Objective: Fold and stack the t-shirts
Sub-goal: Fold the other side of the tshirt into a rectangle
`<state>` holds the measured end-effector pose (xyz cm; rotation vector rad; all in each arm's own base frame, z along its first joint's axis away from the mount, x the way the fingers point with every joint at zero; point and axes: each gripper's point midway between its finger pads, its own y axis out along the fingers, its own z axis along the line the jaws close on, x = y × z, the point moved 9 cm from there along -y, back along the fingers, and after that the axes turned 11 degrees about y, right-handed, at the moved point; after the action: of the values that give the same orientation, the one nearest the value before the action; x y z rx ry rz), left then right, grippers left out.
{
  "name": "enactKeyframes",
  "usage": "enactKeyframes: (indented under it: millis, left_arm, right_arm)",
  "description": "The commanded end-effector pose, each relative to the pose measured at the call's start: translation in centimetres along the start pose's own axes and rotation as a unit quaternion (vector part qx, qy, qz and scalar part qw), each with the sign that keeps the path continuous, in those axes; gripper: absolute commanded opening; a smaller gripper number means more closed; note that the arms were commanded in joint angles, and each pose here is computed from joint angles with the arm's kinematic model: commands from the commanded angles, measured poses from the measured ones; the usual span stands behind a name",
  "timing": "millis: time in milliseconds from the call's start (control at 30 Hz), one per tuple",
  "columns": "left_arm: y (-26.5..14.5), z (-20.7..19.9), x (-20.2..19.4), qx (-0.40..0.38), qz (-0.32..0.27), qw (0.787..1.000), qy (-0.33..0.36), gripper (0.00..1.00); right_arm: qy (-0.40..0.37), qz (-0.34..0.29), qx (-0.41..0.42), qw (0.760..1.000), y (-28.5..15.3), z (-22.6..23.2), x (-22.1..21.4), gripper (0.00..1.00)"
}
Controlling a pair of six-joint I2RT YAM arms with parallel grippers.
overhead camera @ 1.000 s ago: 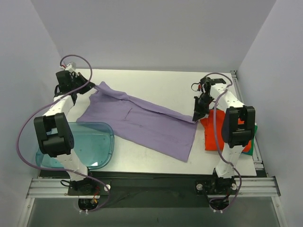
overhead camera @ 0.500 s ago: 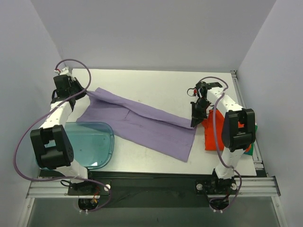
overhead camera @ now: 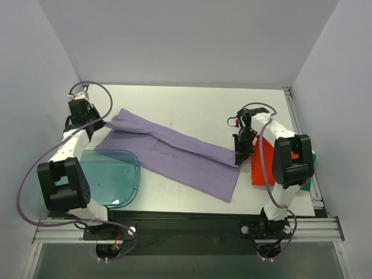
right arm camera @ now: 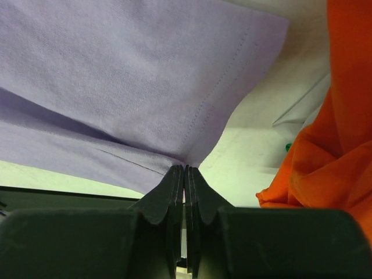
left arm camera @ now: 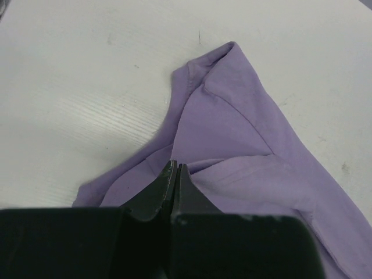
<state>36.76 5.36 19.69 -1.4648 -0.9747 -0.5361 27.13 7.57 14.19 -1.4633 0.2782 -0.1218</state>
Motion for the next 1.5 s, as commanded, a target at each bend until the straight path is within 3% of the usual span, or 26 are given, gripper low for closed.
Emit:
enactKeyframes:
  millis: [0, 800, 867, 900, 1000, 1100, 1233, 1467]
  left_arm:
    - [-1.9, 0.4, 1.5, 0.025, -0.033, 0.999, 0.008, 0.00]
    - [-2.9, 1.1, -1.0, 0.061, 0.006, 0.998, -0.004, 0.00]
    - [-3.0, 1.3, -1.0, 0.072, 0.010, 0.997, -0.010, 0.16]
    - [-3.1, 1.3, -0.8, 0.081, 0.007, 0.997, -0.011, 0.22]
    - [-3.7, 1.3, 0.0, 0.089, -0.001, 0.996, -0.013, 0.34]
    - [-4.4, 0.8, 1.3, 0.082, -0.021, 0.996, -0.014, 0.37]
    - [-4.2, -1.3, 3.0, 0.050, -0.049, 0.997, -0.011, 0.37]
    - [1.5, -7.0, 3.1, -0.036, -0.016, 0.999, 0.001, 0.38]
  right_arm:
    - [-0.012, 0.000, -0.022, 1.000, -1.4, -0.6, -1.6, 0.00]
    - [-0.062, 0.064, -0.057, 0.994, -0.2, 0.0, -3.9, 0.00]
    - [-0.077, 0.079, -0.059, 0.992, -0.1, 0.0, -4.2, 0.14]
    - [-0.079, 0.079, -0.060, 0.992, -0.2, 0.1, -4.3, 0.28]
    - [-0.079, 0.063, -0.061, 0.993, -1.1, 0.1, -4.3, 0.46]
    - [-0.082, 0.037, -0.061, 0.994, -2.3, 0.2, -4.1, 0.52]
    - [-0.082, 0.013, -0.051, 0.995, -2.7, 1.2, -2.5, 0.53]
    - [-0.096, 0.033, -0.037, 0.994, 0.0, 2.9, 1.1, 0.53]
